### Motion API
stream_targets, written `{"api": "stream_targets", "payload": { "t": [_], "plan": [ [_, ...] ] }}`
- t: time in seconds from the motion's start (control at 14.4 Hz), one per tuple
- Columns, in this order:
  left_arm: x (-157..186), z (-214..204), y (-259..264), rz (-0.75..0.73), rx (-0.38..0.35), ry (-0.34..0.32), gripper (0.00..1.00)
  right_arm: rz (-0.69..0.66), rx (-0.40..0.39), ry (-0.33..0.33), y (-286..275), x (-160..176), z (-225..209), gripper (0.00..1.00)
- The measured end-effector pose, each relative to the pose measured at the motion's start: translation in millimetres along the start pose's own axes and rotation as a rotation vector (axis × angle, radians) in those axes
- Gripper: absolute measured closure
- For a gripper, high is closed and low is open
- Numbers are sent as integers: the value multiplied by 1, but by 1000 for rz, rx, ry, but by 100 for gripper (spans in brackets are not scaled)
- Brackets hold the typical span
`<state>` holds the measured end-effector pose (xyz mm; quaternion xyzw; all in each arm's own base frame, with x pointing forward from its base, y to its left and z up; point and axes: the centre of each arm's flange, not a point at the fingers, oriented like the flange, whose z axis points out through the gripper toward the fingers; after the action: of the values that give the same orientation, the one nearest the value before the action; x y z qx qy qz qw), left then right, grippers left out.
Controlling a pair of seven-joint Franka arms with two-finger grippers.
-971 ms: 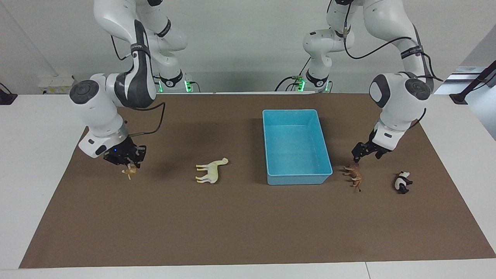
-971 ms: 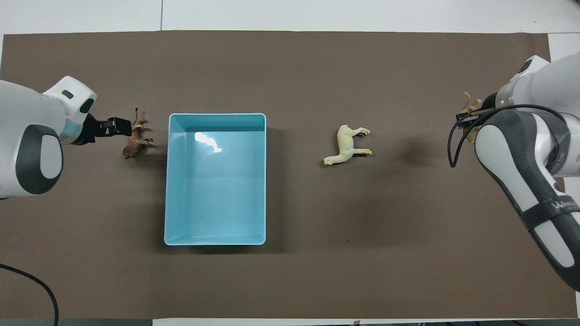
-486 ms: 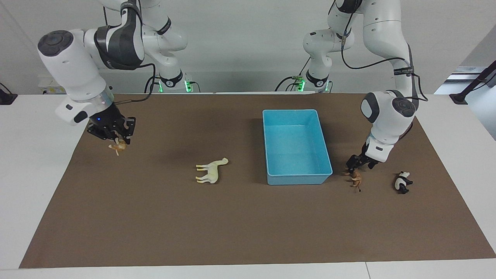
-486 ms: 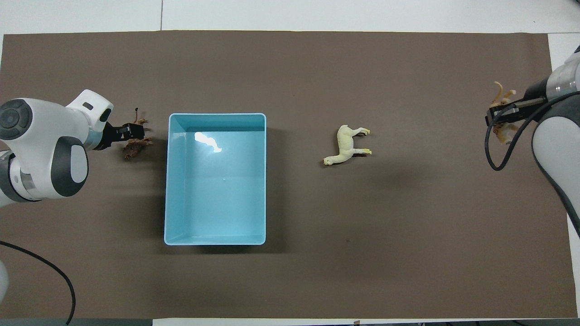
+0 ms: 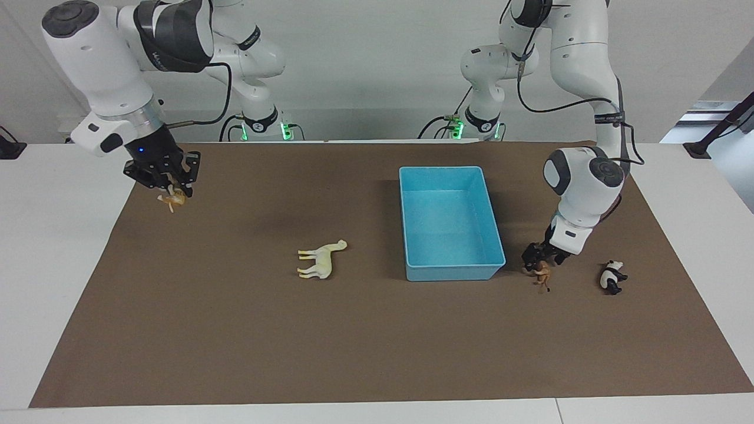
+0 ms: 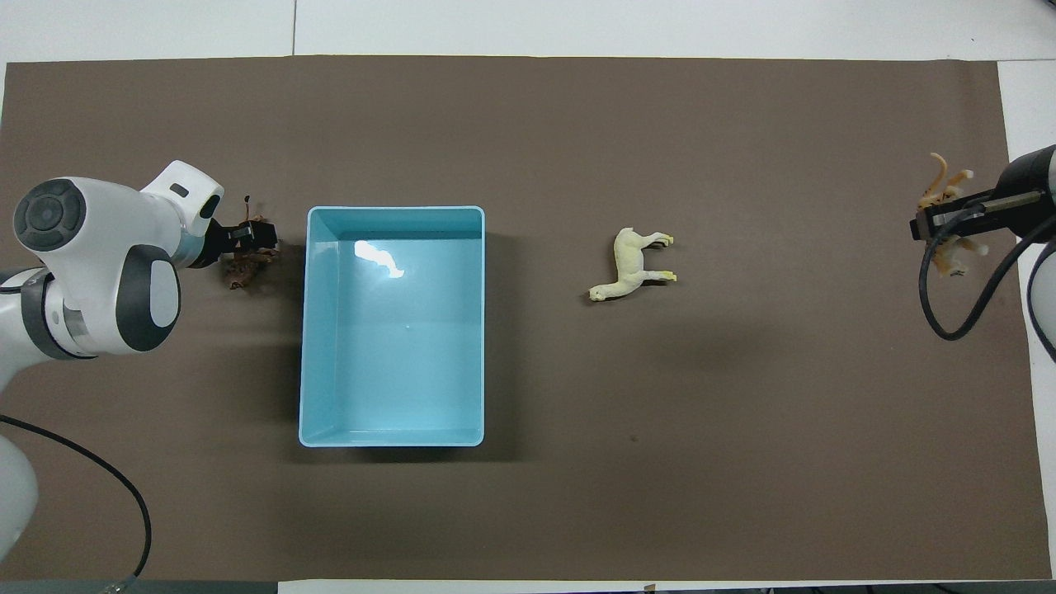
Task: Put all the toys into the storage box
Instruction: 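Carry the brown horse into the blue box with the left gripper, then lower the tan toy into the box with the right gripper while the left gripper withdraws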
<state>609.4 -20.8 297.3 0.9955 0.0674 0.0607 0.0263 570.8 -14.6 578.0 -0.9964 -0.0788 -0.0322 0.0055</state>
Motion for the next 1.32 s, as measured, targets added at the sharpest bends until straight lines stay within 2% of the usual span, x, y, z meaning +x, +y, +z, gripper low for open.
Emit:
{"api": "stream_targets", "payload": {
  "t": [0.07, 0.14, 0.28, 0.42, 0.62, 0.83, 1.04, 1.11, 1.18, 1.32],
  "plan": [
    [0, 1, 1, 1, 0, -2, 19, 0, 0, 1, 0, -1, -1, 74],
    [0, 0, 2, 2, 0, -3, 35, 1, 0, 1, 0, -2, -3, 74],
    [5, -6, 1, 0, 2, -12, 56, 1, 1, -2, -1, -4, -6, 74],
    [19, -27, 4, -2, 10, -64, 68, 2, 1, 2, -1, -6, -10, 74],
    [52, -100, 19, -67, 22, -126, 68, 12, 3, -4, -5, -10, -15, 74],
    [44, -153, 88, -169, 40, -160, 68, 11, 4, -1, -14, -10, -17, 74],
    [-17, -126, 184, -194, 86, -216, 68, 16, 4, -1, -16, -9, -17, 74],
    [-39, -110, 205, -190, 89, -211, 68, 14, 4, -1, -17, -9, -17, 74],
    [-56, -96, 216, -181, 88, -202, 62, 11, 4, -1, -18, -9, -17, 74],
    [-68, -85, 212, -183, 89, -197, 40, 6, 5, -1, -22, -8, -17, 74]
  ]
}}
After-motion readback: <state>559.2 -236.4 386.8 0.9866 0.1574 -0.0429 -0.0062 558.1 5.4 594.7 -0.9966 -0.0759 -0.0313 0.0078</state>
